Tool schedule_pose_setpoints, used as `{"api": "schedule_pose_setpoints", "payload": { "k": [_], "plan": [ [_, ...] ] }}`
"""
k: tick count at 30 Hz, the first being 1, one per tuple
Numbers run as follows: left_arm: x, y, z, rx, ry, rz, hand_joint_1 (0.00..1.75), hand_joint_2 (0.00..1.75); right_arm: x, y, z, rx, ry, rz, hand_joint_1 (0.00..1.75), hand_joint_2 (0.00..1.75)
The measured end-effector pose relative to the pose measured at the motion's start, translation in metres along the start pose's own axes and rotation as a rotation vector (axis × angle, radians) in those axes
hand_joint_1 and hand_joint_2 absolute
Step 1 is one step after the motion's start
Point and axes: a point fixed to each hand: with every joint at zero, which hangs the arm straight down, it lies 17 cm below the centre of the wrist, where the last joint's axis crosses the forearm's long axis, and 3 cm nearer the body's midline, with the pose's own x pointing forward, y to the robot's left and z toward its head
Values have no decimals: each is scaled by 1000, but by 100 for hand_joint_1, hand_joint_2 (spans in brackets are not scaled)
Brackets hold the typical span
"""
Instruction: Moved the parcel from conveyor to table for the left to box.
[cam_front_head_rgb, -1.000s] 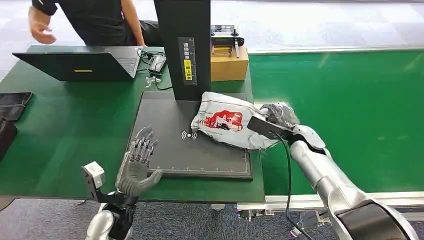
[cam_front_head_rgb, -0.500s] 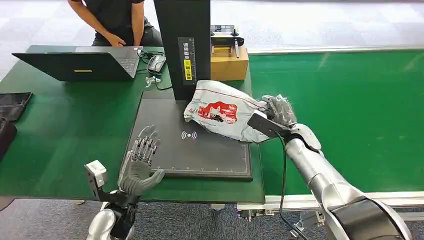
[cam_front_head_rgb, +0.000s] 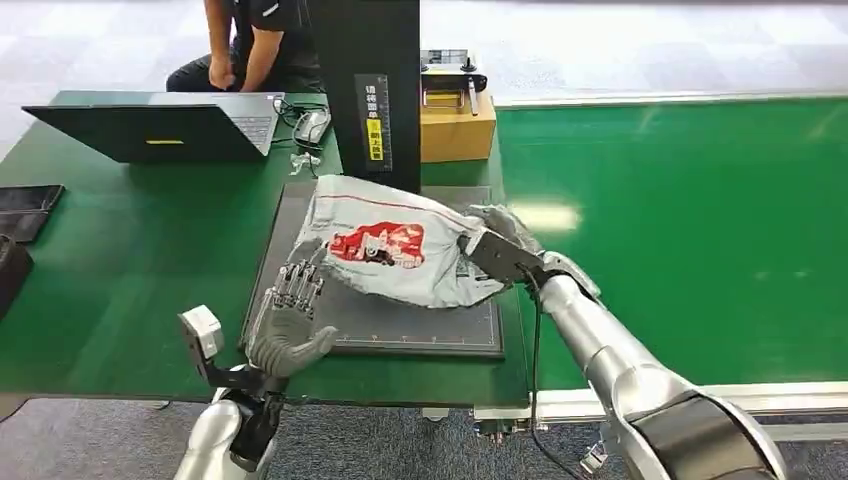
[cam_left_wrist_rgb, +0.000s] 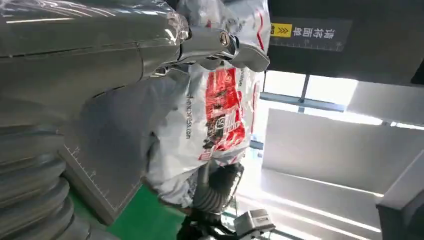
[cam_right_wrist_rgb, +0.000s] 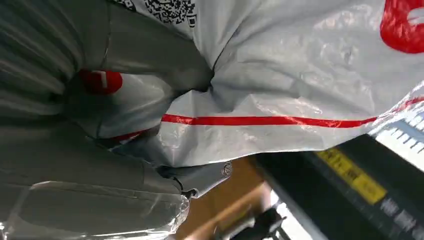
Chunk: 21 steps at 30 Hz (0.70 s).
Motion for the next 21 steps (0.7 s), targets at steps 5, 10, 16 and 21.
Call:
{"api": "schedule_pose_setpoints", "payload": {
  "k": [5,10,16,21],
  "plan": [
    [-8,-5,-1,-15,13,6,0,175,3,32,-1,81,12,-41,94,175],
    [-10,-4,-3,-12,13,4,0,175,-12,38,1,96,77,6,0,175],
    [-12,-2,-5,-9,19,3,0,175,-23,43,6,114,117,17,0,175],
    [-15,-1,-4,-9,27,3,0,175,-27,44,8,119,130,18,0,175]
  ]
}}
